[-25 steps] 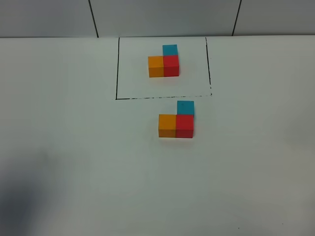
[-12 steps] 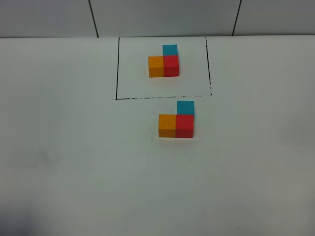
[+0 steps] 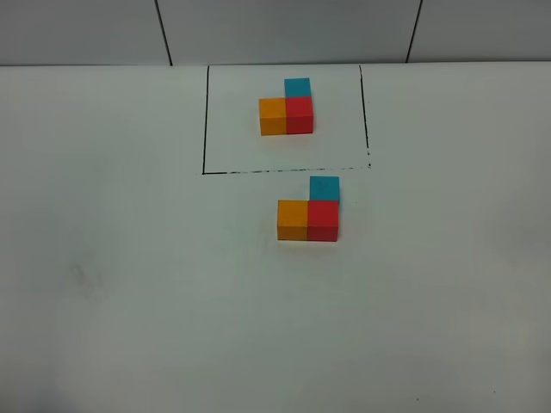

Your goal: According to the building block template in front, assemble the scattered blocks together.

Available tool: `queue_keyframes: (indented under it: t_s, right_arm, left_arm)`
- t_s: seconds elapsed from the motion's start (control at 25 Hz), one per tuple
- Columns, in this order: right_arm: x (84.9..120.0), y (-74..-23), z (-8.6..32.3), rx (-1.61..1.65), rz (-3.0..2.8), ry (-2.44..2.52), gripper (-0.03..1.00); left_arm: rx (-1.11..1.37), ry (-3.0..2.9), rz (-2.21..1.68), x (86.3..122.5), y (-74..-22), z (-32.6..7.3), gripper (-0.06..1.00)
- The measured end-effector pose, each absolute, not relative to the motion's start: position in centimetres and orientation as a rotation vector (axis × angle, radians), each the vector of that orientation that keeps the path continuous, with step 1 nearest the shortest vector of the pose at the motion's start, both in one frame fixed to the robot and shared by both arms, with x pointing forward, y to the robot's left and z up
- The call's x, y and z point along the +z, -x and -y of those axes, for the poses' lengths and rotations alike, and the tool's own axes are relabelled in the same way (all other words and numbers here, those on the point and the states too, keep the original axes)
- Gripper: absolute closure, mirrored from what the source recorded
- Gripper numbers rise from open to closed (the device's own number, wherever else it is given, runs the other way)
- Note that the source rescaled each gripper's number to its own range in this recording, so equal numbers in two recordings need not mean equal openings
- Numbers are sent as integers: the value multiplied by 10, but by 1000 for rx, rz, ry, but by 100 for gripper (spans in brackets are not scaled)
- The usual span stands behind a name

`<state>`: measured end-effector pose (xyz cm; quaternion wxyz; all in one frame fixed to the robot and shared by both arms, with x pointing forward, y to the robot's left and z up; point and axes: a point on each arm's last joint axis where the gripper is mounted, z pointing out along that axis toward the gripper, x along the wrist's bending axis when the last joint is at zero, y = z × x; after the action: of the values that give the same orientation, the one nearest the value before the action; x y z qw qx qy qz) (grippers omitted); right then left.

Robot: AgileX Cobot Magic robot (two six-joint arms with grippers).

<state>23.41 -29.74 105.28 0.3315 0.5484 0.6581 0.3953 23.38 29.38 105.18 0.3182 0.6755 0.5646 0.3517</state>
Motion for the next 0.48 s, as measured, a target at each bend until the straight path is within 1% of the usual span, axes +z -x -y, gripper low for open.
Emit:
queue_keyframes:
  t_s: [0.12, 0.48]
  right_arm:
    - [1053, -234, 297, 1033, -1720, -1433, 24]
    - [1053, -234, 297, 1033, -1720, -1434, 24]
  left_arm:
    - [932, -1779, -1490, 1046, -231, -294, 20]
    - [931, -1746, -1503, 1045, -227, -294, 20]
